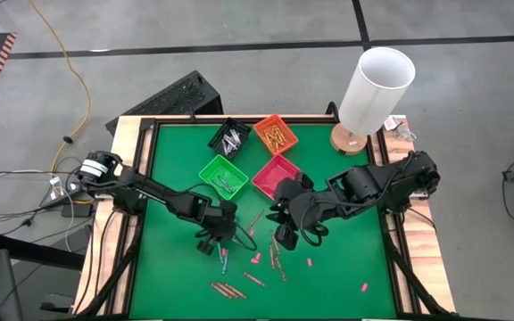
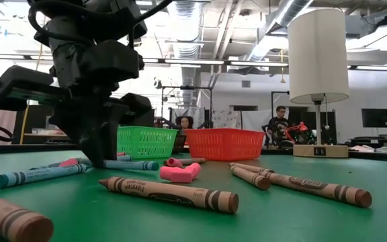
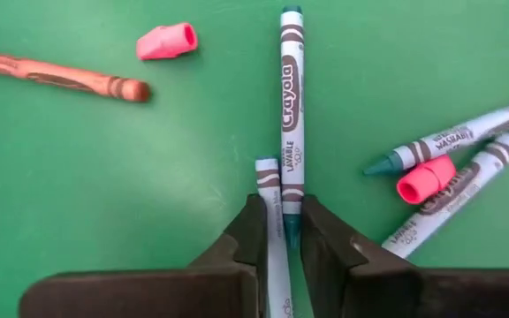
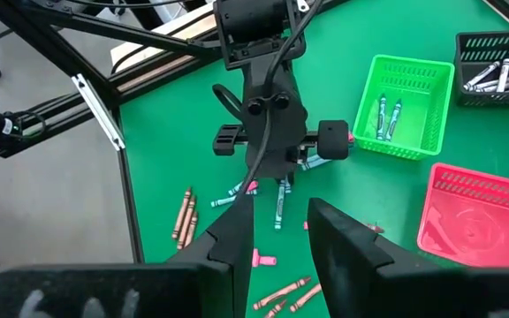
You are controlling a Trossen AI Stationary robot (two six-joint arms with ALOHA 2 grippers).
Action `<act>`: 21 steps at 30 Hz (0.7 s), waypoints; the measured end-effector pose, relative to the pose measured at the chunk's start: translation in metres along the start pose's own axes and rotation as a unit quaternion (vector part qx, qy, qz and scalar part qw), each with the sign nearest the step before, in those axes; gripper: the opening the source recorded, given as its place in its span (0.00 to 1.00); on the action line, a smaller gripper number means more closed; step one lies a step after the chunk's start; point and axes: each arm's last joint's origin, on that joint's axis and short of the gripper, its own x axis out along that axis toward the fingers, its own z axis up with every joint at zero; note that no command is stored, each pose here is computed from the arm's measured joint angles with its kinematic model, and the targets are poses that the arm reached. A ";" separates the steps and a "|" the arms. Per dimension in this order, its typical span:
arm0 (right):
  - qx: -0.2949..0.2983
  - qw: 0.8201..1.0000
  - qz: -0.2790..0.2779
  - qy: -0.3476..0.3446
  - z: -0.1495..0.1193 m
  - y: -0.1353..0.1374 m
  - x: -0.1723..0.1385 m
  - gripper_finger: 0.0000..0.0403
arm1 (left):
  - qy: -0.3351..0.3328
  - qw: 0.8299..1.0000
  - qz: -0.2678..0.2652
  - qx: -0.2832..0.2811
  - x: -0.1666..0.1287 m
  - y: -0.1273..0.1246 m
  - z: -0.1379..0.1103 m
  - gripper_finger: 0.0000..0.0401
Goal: Sort crayons
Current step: Put the blue crayon into the bin
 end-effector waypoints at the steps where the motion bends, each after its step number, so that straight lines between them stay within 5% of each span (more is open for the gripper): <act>1: 0.000 1.000 0.000 0.000 0.000 0.000 0.000 0.32 | 0.000 1.000 0.002 -0.008 -0.001 0.000 0.001 0.07; 11: -0.023 0.999 -0.014 -0.022 -0.013 0.013 -0.013 0.32 | -0.019 0.997 0.024 -0.064 -0.018 0.009 0.035 0.10; 21: -0.017 0.993 -0.097 -0.070 -0.051 0.029 -0.041 0.32 | -0.090 0.991 0.056 -0.085 -0.047 0.019 0.077 0.10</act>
